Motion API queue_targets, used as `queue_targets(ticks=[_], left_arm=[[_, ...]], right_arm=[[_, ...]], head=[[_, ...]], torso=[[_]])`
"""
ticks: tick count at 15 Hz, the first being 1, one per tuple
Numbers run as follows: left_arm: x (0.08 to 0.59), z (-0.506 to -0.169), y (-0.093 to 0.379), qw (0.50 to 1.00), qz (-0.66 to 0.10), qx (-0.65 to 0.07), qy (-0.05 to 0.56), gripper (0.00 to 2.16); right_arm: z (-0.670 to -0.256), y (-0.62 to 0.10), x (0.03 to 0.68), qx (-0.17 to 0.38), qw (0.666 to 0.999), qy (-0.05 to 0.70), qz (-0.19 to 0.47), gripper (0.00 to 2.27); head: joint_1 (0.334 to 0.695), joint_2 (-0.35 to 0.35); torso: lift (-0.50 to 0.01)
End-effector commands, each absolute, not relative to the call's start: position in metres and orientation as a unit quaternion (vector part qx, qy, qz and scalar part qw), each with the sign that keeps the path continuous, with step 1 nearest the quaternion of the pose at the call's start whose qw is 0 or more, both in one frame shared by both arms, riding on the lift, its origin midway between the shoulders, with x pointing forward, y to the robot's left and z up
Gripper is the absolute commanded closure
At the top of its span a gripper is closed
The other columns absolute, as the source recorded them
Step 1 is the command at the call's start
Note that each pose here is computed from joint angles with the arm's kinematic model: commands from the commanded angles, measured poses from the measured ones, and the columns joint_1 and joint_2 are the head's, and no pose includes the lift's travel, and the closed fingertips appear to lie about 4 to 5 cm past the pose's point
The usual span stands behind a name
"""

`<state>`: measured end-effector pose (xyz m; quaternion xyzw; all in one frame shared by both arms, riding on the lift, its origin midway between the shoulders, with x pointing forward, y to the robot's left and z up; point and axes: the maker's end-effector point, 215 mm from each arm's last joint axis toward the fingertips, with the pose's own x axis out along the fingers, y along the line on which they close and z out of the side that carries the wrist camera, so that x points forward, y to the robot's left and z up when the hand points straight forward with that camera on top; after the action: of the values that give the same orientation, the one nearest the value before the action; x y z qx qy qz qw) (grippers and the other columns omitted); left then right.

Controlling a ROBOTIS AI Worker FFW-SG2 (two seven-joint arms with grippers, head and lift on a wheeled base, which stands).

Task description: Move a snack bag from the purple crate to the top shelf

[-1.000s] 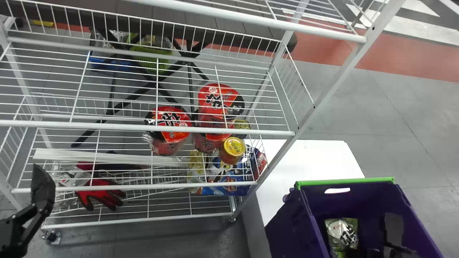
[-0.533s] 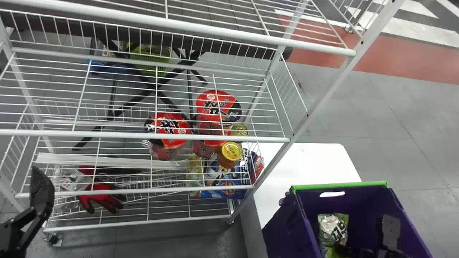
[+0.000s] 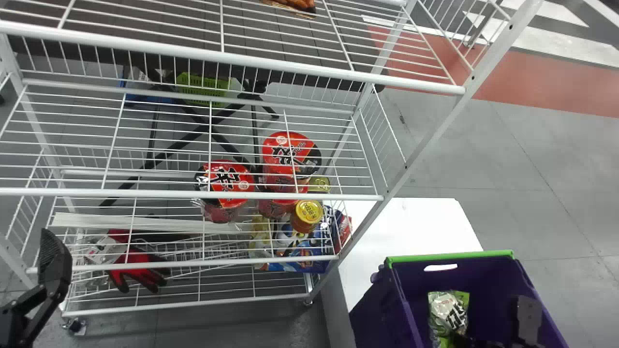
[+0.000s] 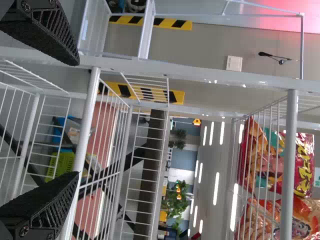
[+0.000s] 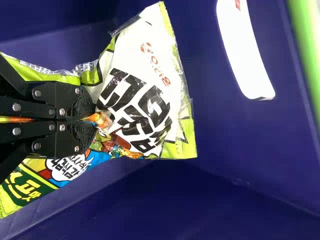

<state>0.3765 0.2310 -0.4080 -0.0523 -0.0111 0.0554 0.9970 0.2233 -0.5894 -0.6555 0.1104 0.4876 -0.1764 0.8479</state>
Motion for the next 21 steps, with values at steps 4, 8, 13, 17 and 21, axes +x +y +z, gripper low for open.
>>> queue_targets(ticks=[4,8,13,17,21], left_arm=[[0.373,-0.406,0.23,0.997,0.052,-0.049,-0.012,0.0],[0.373,-0.404,0.228,0.997,0.049,-0.05,-0.013,0.0],[0.373,-0.401,0.229,0.998,0.048,-0.048,-0.015,0.0],[0.375,-0.401,0.23,0.997,0.049,-0.049,-0.016,0.0],[0.374,-0.398,0.229,0.998,0.047,-0.048,-0.017,0.0]], right_arm=[[-0.655,-0.584,0.217,0.118,0.846,0.49,-0.175,1.97],[-0.655,-0.58,0.214,0.12,0.846,0.49,-0.173,1.97],[-0.657,-0.569,0.213,0.127,0.841,0.497,-0.17,1.97],[-0.657,-0.565,0.208,0.128,0.84,0.499,-0.168,1.97],[-0.655,-0.566,0.209,0.125,0.846,0.491,-0.167,1.97]], head=[[0.695,-0.35],[0.695,-0.35],[0.695,-0.35],[0.695,-0.35],[0.695,-0.35]], torso=[[-0.297],[-0.281],[-0.261],[-0.245],[-0.23]])
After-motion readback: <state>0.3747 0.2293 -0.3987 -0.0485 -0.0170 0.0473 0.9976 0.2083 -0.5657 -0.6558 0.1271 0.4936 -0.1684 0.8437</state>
